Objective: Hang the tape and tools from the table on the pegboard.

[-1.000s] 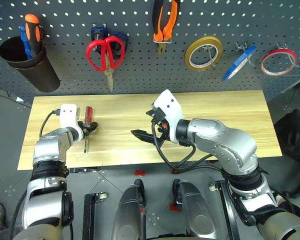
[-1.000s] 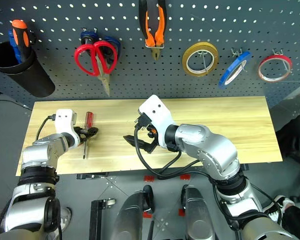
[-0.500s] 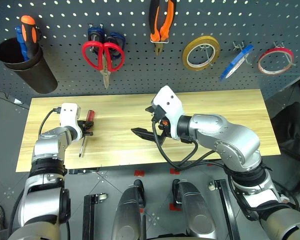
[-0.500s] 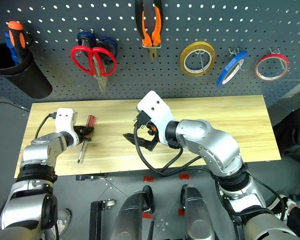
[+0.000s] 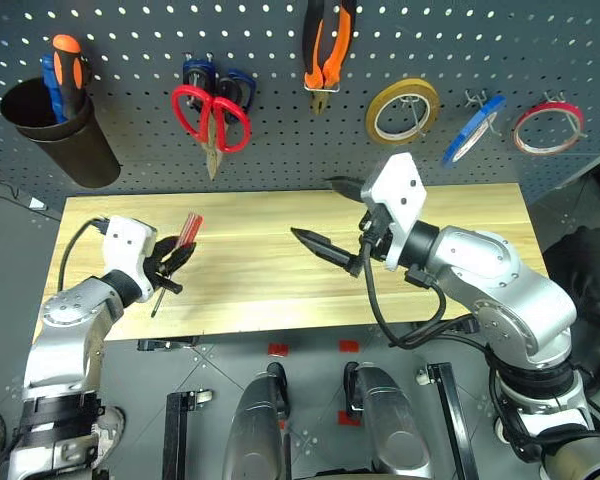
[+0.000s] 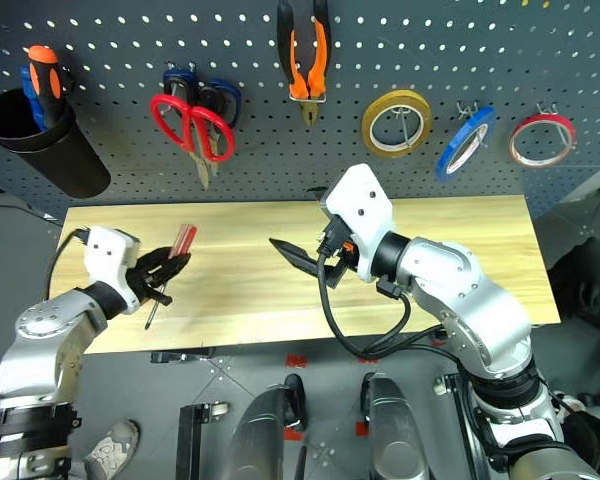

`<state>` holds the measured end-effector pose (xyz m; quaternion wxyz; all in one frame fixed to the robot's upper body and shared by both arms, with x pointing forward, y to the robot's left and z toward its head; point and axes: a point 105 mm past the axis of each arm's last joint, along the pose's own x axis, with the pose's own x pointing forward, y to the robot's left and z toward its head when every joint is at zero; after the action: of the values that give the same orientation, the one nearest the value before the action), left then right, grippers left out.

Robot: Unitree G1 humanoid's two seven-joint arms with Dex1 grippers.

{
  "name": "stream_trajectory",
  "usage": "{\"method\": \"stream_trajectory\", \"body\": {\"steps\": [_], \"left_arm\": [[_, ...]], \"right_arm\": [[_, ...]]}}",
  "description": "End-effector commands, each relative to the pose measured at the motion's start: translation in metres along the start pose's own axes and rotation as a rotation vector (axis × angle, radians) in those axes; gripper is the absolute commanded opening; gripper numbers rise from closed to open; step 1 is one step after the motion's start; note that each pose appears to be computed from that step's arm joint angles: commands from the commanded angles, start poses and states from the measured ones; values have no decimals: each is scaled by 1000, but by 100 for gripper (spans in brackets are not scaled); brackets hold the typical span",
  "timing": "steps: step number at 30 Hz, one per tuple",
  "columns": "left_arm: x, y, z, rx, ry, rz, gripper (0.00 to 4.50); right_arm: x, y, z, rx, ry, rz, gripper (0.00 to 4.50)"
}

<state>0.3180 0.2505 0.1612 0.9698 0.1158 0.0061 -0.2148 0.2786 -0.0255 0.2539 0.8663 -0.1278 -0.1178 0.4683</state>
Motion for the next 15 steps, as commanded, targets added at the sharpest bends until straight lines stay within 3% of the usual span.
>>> {"method": "stream_trajectory", "body": {"steps": [1, 7, 15], "left_arm": [[-11, -15, 54, 37, -172, -64, 92], [-22, 6, 121, 53, -351, -8, 92], [-22, 38, 204, 105, -576, 42, 92]], "right_arm": [[-6, 3, 30, -44, -114, -6, 450], [-8, 3, 45, -18, -185, 20, 450], [-5, -4, 46, -39, -199, 44, 450]]}}
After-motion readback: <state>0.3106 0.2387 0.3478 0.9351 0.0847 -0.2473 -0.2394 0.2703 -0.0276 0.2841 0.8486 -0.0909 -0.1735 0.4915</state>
